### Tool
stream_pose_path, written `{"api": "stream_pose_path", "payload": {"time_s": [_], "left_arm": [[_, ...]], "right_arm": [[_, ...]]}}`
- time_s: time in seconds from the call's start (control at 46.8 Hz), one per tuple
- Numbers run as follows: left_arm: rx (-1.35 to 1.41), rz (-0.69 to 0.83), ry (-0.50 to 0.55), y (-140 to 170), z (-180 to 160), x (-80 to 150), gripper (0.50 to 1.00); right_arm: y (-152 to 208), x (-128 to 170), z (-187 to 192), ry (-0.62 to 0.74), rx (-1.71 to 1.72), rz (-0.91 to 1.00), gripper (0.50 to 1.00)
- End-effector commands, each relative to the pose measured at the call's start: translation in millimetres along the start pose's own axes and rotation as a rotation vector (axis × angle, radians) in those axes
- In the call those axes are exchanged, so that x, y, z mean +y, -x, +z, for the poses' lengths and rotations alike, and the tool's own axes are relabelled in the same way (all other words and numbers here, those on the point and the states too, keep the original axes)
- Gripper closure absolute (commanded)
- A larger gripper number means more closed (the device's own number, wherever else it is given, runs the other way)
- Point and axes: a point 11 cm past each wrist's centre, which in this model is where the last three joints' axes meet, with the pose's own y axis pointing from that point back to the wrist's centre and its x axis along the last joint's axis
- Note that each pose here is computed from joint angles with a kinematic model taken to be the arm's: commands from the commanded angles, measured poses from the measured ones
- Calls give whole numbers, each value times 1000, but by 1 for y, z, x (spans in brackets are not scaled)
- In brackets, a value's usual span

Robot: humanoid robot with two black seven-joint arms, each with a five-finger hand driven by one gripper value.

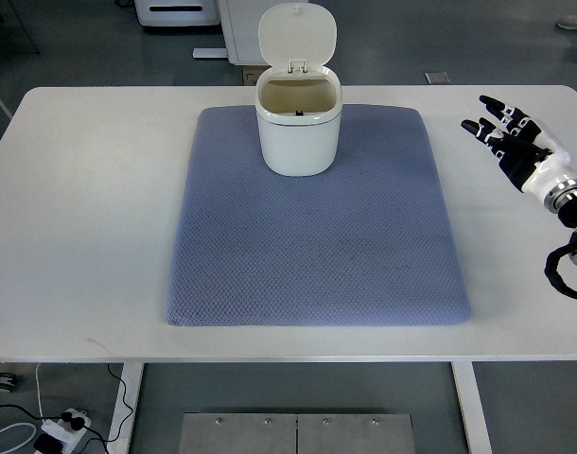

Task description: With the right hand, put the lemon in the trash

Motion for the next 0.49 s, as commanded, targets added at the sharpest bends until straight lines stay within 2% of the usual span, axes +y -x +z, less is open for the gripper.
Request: {"api": "stream_pose_path", "payload": {"time_s": [0.0,0.257,0.47], "left_arm": [[0,0,0,0,0,0,500],[0,0,0,0,0,0,500],[0,0,0,0,0,0,500]], "right_arm": [[-3,-5,4,-3,-55,8,500],[-21,-19,32,19,-212,84,500],[-20,-19,32,22,-210,77,500]]}}
